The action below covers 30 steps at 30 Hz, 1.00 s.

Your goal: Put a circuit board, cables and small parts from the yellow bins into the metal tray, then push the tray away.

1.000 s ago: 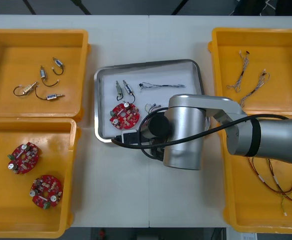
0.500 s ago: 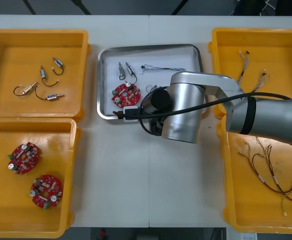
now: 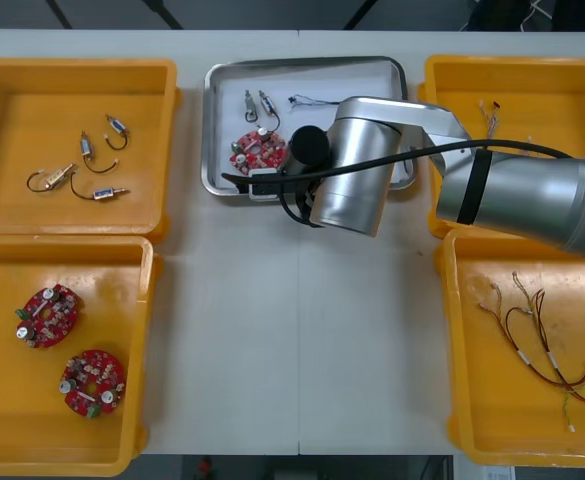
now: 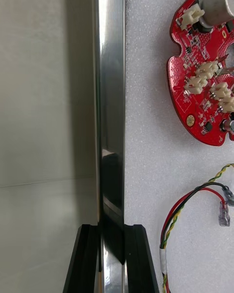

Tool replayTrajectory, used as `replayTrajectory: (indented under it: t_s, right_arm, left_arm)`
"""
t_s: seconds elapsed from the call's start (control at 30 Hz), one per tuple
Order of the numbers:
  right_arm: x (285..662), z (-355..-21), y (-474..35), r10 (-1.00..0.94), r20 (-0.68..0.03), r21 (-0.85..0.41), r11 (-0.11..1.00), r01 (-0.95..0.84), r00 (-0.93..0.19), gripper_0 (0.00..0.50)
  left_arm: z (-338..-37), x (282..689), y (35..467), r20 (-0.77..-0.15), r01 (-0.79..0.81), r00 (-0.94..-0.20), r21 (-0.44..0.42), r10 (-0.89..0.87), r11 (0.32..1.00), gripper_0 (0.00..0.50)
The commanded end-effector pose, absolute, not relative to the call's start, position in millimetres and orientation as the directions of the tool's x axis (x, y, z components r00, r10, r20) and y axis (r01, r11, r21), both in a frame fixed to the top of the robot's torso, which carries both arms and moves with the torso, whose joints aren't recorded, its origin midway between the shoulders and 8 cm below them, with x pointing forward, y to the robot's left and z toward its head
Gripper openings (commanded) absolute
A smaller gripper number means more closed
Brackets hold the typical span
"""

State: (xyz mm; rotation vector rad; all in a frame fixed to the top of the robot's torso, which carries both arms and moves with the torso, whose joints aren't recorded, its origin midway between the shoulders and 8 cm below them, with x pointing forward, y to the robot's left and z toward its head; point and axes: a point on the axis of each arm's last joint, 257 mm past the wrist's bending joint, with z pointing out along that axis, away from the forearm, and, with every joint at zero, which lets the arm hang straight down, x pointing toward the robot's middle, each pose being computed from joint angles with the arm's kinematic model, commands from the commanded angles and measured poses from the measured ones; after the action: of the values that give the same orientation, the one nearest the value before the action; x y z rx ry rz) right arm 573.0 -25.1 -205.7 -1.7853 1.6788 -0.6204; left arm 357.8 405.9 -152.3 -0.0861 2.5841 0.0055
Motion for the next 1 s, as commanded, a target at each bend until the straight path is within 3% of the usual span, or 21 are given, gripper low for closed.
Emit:
replayTrajectory:
  t_s: [0.03,0.53,1.0]
  right_arm:
    - [584.1,-170.9,0.6,-0.986,-0.056,-0.736,-0.064,-0.674,0.154,0.0]
    - [621.6,-134.7,16.4,-0.98,-0.109,-0.777,-0.02,-0.629,0.166,0.0]
    - [632.9,-119.6,41.7,-0.96,-0.154,-0.808,-0.014,-0.589,0.234,0.0]
  left_arm:
    - [-151.4,353.2,410.4,-0.521,-0.103,-0.849,0.004,-0.085,0.995,0.5]
    - [-151.4,353.2,410.4,-0.521,-0.103,-0.849,0.004,-0.085,0.995,0.5]
    - [-151.4,353.2,410.4,-0.521,-0.103,-0.849,0.004,-0.085,0.995,0.5]
